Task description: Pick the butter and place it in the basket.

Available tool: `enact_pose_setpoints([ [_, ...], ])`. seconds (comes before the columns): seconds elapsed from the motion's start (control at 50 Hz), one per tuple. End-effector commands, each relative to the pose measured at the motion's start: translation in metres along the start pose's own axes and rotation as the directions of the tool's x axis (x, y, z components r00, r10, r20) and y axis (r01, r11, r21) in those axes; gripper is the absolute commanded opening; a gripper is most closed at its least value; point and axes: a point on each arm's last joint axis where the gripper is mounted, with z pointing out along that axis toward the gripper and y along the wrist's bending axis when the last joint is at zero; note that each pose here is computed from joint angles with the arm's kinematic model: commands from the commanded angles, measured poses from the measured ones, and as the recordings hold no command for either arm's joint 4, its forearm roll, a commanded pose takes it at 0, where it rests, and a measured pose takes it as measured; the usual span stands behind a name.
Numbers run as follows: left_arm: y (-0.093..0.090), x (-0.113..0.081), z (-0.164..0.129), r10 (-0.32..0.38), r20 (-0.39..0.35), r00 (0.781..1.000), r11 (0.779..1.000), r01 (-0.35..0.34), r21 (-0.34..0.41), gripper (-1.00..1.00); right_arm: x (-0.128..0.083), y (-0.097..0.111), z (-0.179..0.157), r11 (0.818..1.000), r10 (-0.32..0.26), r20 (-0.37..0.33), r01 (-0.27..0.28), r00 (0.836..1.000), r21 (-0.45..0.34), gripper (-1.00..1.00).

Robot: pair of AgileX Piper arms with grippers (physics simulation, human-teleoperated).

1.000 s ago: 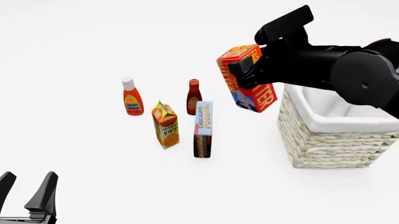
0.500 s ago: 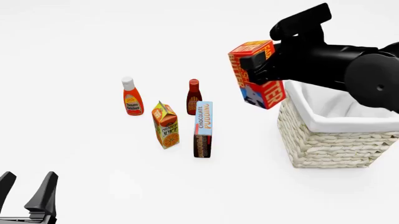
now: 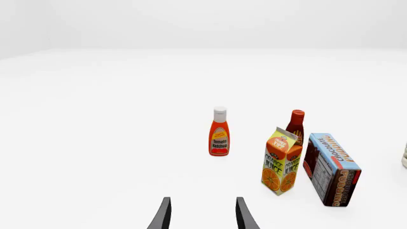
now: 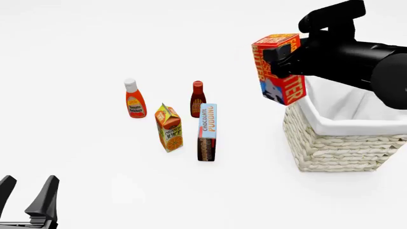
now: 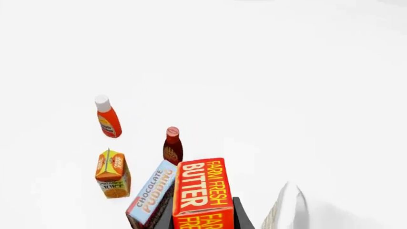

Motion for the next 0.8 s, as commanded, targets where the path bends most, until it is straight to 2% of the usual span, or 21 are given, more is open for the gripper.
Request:
enact_pose_setpoints([
  [0.02,0.0,0.0,0.0,0.0,0.0,1.0,1.0,0.0,0.0,1.0,-0.006,-0.014,-0.012,0.997,0.047,0.052,-0.05,0.998,0.05,-1.0],
  [0.14,0.0,0.0,0.0,0.0,0.0,1.0,1.0,0.0,0.0,1.0,-0.002,-0.02,-0.016,0.995,0.068,0.054,-0.072,0.996,0.074,-1.0],
  [0.2,0.0,0.0,0.0,0.0,0.0,1.0,1.0,0.0,0.0,1.0,-0.004,-0.023,-0.024,0.992,0.083,0.079,-0.089,0.993,0.087,-1.0],
  [0.5,0.0,0.0,0.0,0.0,0.0,1.0,1.0,0.0,0.0,1.0,0.006,-0.041,-0.026,0.981,0.101,0.071,-0.111,0.992,0.157,-1.0],
  [0.8,0.0,0.0,0.0,0.0,0.0,1.0,1.0,0.0,0.0,1.0,0.008,-0.057,-0.037,0.965,0.122,0.104,-0.142,0.987,0.222,-1.0],
])
